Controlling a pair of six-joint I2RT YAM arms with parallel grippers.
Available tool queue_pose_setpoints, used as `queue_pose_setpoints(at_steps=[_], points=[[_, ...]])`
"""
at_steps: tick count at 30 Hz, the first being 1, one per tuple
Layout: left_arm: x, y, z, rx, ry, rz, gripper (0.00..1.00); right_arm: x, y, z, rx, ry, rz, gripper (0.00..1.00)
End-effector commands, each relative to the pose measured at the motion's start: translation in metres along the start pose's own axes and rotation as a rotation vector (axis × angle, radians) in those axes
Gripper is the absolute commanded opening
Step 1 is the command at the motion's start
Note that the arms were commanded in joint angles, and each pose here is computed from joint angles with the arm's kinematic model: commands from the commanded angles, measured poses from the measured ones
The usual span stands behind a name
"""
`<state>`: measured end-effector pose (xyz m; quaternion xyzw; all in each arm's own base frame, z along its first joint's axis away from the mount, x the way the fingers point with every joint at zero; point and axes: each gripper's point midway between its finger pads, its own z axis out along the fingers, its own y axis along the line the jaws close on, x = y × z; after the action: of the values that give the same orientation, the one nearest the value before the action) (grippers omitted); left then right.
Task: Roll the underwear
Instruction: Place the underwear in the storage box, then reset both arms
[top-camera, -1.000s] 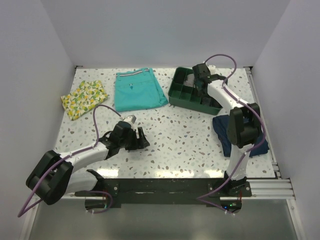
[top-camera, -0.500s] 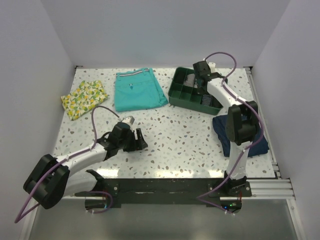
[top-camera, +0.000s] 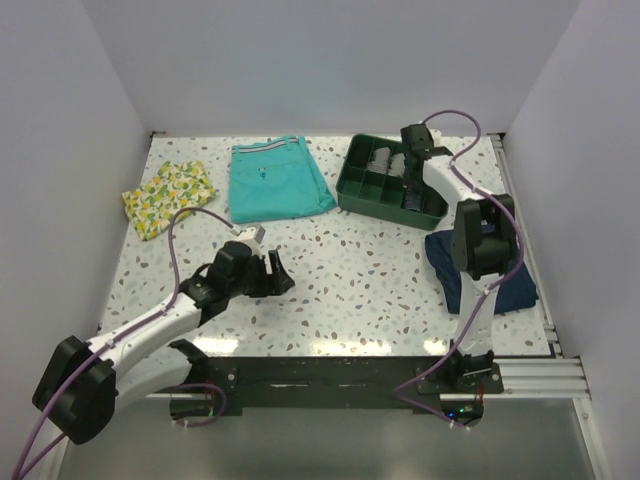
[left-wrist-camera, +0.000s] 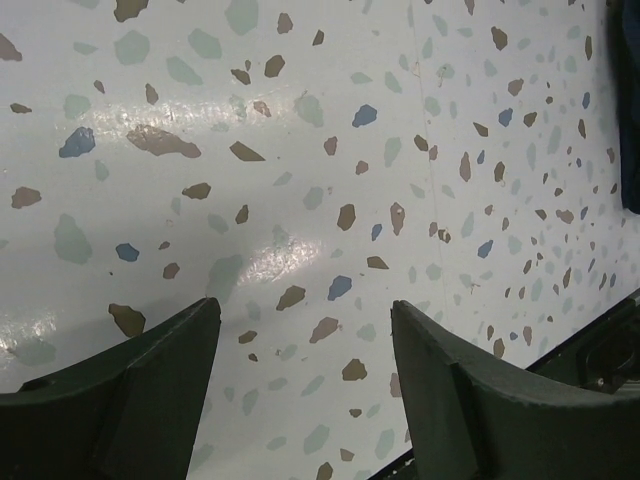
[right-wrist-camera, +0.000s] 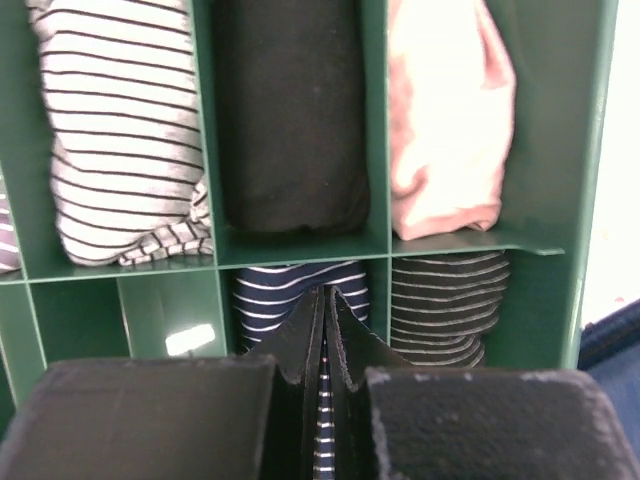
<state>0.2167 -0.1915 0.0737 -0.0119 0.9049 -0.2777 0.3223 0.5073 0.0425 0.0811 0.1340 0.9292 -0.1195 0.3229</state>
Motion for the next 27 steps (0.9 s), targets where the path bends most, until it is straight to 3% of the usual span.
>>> queue_pose_setpoints(at_steps=[1,8,9,11,12,13,15,24,27], points=[[-0.023,-0.01,-0.006,0.015,-0.06,0.028,0.74,-0.03,0.012,-0.03,-0.126,-0.113,0.04,0.02],[-0.029,-0.012,-0.011,0.01,-0.077,0.029,0.77,-0.034,0.001,-0.075,-0.19,-0.15,0.063,0.16],[-0.031,-0.013,-0.013,0.006,-0.079,0.03,0.79,-0.03,-0.004,-0.086,-0.201,-0.158,0.066,0.28],[-0.037,-0.014,-0.016,0.001,-0.093,0.042,0.82,-0.025,-0.009,-0.099,-0.215,-0.165,0.07,0.38],[-0.04,-0.016,-0.017,0.001,-0.094,0.048,0.85,-0.018,-0.017,-0.108,-0.215,-0.167,0.075,0.52],[-0.043,-0.017,-0.018,-0.004,-0.101,0.06,1.0,-0.015,-0.022,-0.115,-0.217,-0.176,0.08,0.57],[-0.049,-0.019,-0.022,-0.012,-0.109,0.07,1.0,0.009,-0.031,-0.117,-0.21,-0.145,0.068,0.63],[-0.074,-0.018,-0.039,-0.083,-0.157,0.126,1.0,0.068,-0.085,-0.161,-0.163,-0.171,0.104,0.74],[-0.082,-0.021,-0.044,-0.091,-0.177,0.143,1.0,0.083,-0.094,-0.172,-0.177,-0.185,0.145,0.82]])
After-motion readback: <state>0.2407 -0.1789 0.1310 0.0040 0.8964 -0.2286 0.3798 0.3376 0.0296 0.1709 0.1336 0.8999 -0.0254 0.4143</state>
